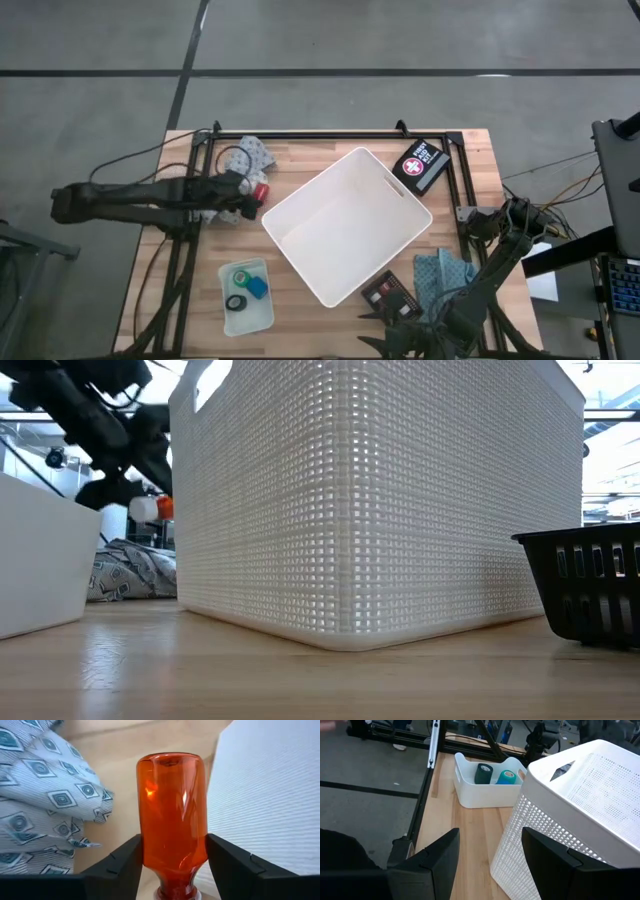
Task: Pick & place medical supplies in basket/bin
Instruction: Put the orange bottle into the black basket
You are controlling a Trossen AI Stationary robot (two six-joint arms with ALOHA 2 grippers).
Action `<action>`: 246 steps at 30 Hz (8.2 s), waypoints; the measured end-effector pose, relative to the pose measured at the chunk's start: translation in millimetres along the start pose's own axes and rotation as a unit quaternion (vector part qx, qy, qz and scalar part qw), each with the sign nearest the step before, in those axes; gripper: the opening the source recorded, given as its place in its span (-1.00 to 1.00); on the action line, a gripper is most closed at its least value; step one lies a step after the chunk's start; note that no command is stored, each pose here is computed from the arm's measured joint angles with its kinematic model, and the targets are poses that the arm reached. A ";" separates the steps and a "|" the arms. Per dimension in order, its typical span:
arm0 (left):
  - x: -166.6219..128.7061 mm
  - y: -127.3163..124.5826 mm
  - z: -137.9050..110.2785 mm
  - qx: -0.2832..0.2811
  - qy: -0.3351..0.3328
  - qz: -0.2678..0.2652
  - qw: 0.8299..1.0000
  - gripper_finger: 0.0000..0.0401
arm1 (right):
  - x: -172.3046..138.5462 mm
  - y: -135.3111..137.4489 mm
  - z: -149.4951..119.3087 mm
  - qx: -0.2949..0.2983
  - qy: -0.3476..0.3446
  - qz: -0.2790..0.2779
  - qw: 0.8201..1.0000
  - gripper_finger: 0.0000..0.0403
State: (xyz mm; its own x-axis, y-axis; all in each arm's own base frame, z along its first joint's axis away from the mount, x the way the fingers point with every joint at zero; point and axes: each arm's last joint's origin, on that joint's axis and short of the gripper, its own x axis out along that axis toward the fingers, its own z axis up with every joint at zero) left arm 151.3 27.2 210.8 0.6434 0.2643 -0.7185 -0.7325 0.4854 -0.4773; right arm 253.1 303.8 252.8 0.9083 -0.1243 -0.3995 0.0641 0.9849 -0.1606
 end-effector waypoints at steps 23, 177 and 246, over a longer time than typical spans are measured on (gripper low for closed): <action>-72.1 -5.8 -4.3 0.202 -0.199 -0.251 0.926 0.02 | 0.0 0.0 0.0 0.000 0.000 0.000 1.000 0.04; 111.0 -249.0 -270.2 0.374 0.039 -0.151 0.914 0.62 | 0.0 0.0 0.0 0.000 0.000 0.000 1.000 0.04; -45.4 -90.3 -163.0 0.409 -0.166 -0.428 0.789 0.60 | 0.0 0.0 -0.1 0.000 0.000 0.000 1.000 0.04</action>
State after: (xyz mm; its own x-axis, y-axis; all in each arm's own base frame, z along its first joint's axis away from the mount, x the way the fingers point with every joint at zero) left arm 152.0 -164.5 204.0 0.9462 -0.3150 -0.0740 0.3038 0.9436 -0.1317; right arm 253.1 303.8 252.7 0.9081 -0.1242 -0.3999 0.0638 0.9849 -0.1610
